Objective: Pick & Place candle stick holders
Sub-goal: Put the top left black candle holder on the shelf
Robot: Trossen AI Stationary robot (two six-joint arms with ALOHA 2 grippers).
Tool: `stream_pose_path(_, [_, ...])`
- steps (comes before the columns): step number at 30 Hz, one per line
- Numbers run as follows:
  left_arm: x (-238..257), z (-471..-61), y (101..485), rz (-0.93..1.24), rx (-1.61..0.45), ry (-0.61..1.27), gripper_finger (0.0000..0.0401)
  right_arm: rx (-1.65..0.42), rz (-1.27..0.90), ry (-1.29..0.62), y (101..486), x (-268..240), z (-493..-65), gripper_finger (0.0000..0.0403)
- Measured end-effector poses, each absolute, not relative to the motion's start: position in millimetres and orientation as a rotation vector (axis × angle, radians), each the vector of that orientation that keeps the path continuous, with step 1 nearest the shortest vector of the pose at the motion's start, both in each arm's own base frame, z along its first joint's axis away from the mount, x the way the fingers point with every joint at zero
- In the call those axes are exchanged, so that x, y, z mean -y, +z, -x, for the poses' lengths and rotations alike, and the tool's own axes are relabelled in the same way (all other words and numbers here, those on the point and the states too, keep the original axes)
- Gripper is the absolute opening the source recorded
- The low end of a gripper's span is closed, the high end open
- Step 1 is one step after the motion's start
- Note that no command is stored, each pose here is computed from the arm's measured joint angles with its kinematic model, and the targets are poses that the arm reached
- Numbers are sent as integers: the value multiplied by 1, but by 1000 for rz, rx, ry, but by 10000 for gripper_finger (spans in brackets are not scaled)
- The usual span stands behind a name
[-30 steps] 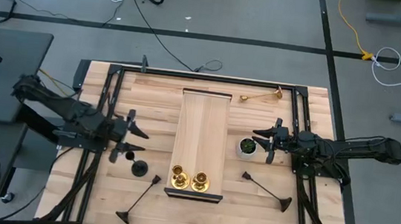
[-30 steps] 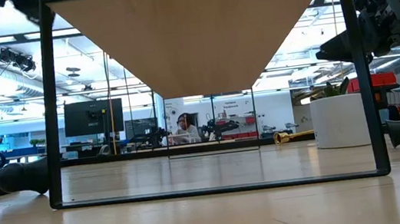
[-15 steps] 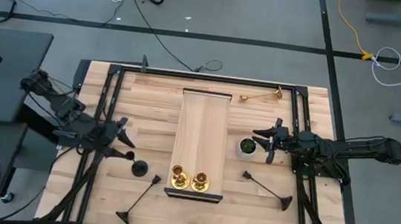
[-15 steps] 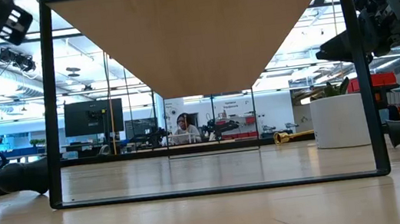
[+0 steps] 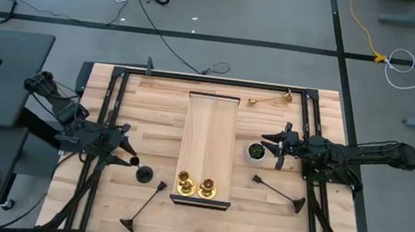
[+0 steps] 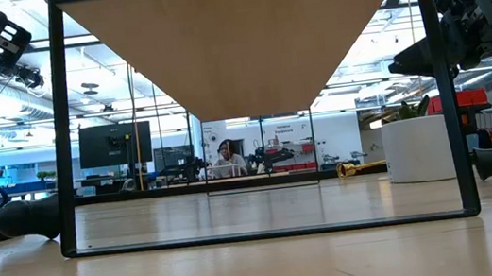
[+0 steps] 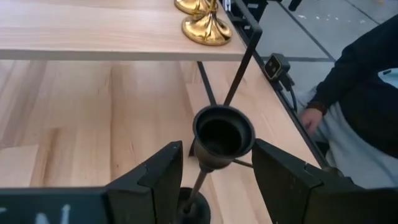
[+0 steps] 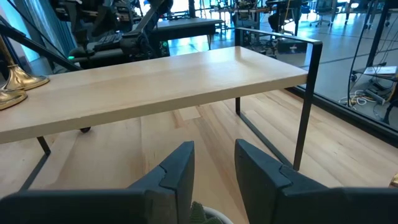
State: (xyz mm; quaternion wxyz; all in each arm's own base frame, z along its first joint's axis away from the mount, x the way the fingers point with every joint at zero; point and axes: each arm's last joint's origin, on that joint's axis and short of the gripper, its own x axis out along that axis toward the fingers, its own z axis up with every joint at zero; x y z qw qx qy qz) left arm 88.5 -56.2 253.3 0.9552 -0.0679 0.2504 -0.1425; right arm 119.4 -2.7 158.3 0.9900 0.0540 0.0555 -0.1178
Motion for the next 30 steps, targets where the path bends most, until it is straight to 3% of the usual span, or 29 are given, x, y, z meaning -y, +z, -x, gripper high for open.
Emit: stream_pose_path(30, [68, -101, 195, 254, -507, -290, 194, -111, -108, -236, 158, 3, -119, 114])
